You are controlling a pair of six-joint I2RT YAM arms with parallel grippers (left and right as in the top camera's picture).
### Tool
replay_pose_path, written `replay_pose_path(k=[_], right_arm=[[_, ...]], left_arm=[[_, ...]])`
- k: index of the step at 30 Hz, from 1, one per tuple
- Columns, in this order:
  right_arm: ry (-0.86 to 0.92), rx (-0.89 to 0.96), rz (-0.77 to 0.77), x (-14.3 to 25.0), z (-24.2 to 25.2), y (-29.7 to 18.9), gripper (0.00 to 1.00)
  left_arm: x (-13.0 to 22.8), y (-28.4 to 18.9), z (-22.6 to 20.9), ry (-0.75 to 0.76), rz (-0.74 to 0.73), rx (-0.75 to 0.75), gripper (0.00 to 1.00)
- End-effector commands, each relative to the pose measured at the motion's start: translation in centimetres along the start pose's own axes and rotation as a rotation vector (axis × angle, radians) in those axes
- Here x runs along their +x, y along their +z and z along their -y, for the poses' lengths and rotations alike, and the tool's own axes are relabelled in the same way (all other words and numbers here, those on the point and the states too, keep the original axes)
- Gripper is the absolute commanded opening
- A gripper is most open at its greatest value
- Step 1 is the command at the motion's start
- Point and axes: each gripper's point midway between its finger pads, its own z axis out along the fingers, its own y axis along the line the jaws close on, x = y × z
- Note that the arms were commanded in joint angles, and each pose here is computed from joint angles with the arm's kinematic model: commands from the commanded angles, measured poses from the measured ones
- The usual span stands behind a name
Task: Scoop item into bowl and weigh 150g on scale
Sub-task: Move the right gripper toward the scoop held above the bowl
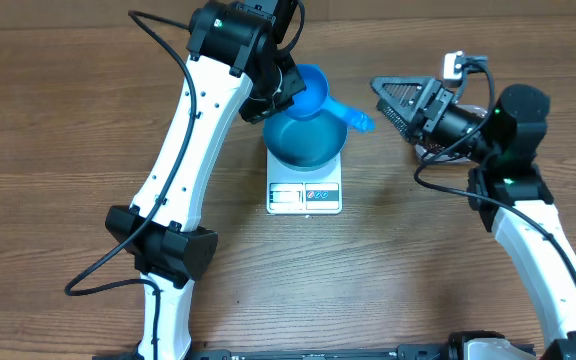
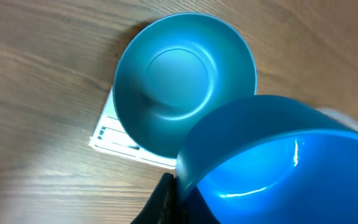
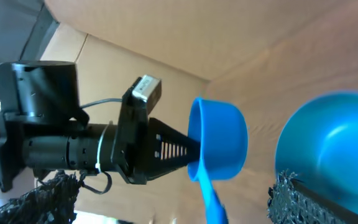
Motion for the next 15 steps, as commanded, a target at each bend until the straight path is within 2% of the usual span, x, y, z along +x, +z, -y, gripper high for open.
replay_pose_path(k=[1, 5, 15], right_arm=[[0.036, -0.029, -0.026, 0.9, -1.5, 1.0, 1.0], [0.032, -0.019, -0.012, 1.4, -1.7, 2.1, 1.0], [0.013, 0.004, 0.021, 2.2, -2.0, 3.7, 0.97]], left_arm=[[-0.2, 0.0, 0.4, -0.21, 0.003, 0.013, 0.04], [-0.1, 0.0, 0.4, -0.293, -0.002, 0.015, 0.04], [0.7, 0.0, 0.8, -0.287, -0.034, 0.024, 0.04]])
